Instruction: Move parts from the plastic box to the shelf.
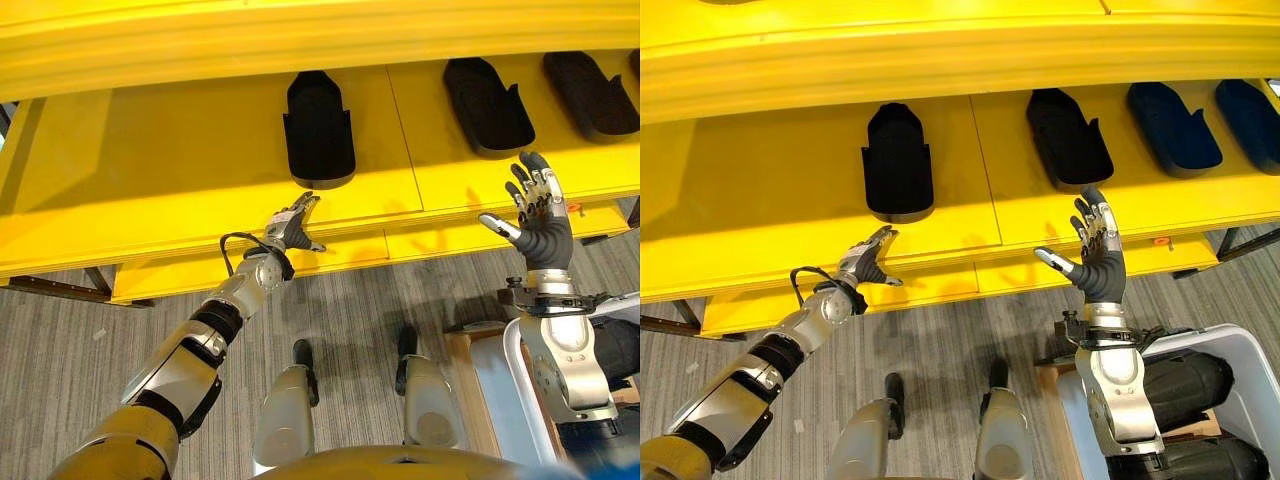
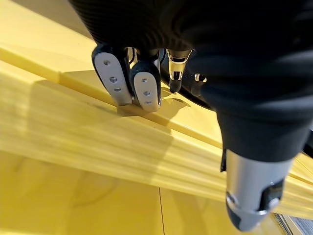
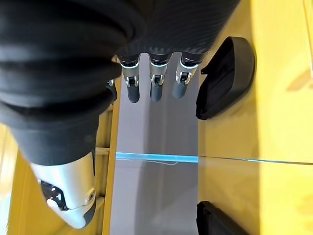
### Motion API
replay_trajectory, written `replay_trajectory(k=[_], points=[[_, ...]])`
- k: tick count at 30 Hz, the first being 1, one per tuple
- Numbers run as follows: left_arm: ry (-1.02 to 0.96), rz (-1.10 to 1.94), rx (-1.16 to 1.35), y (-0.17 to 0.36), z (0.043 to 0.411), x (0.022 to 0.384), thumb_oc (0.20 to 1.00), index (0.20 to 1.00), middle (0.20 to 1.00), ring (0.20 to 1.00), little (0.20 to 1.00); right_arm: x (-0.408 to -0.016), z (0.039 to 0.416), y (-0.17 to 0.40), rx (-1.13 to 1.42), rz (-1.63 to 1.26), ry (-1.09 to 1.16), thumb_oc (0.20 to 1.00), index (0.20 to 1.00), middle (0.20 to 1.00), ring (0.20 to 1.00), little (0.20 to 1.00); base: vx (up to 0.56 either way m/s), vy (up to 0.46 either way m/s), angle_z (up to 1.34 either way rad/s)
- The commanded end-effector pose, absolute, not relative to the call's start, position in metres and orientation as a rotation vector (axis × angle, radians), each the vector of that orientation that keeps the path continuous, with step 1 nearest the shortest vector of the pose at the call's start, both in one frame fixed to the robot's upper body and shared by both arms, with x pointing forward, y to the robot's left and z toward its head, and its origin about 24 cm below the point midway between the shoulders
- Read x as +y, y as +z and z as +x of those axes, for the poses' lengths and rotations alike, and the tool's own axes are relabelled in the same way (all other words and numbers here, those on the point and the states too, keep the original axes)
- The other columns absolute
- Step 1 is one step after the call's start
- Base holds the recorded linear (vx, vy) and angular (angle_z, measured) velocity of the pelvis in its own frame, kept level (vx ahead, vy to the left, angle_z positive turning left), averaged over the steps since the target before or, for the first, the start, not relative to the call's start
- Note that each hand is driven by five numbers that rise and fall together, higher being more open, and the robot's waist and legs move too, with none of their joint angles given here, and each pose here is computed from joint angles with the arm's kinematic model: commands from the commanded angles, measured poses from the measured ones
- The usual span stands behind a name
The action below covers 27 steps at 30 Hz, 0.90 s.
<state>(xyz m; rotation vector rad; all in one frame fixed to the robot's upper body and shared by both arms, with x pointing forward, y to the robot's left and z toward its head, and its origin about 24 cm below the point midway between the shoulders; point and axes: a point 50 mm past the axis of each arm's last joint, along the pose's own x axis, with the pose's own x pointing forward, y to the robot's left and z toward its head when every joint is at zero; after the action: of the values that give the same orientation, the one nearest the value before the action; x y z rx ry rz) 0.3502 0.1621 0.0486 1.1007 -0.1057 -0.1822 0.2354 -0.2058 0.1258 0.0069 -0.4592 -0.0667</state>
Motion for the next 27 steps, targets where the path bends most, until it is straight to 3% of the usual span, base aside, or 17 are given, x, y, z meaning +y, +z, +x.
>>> replay_trajectory(k=[1,13,27], points=[[-0.071,1.118,-0.033,0.068,0.371,0.183,1.0,1.0,1.0,1.0,1.0,-0.211,0.225,0.166,-0.65,-0.014,-0.033,1.0,1.0,1.0,1.0,1.0,0.0,0.0,0.0],[-0.053,1.107,-0.129,0.097,0.381,0.178,1.0,1.0,1.0,1.0,1.0,-0.208,0.224,0.169,-0.66,-0.016,-0.015,1.0,1.0,1.0,1.0,1.0,0.01,0.006,-0.05],[-0.259,1.05,-0.151,0.062,0.354,0.139,1.0,1.0,1.0,1.0,1.0,-0.21,0.225,0.163,-0.635,-0.005,-0.039,1.0,1.0,1.0,1.0,1.0,0.01,-0.005,0.01]])
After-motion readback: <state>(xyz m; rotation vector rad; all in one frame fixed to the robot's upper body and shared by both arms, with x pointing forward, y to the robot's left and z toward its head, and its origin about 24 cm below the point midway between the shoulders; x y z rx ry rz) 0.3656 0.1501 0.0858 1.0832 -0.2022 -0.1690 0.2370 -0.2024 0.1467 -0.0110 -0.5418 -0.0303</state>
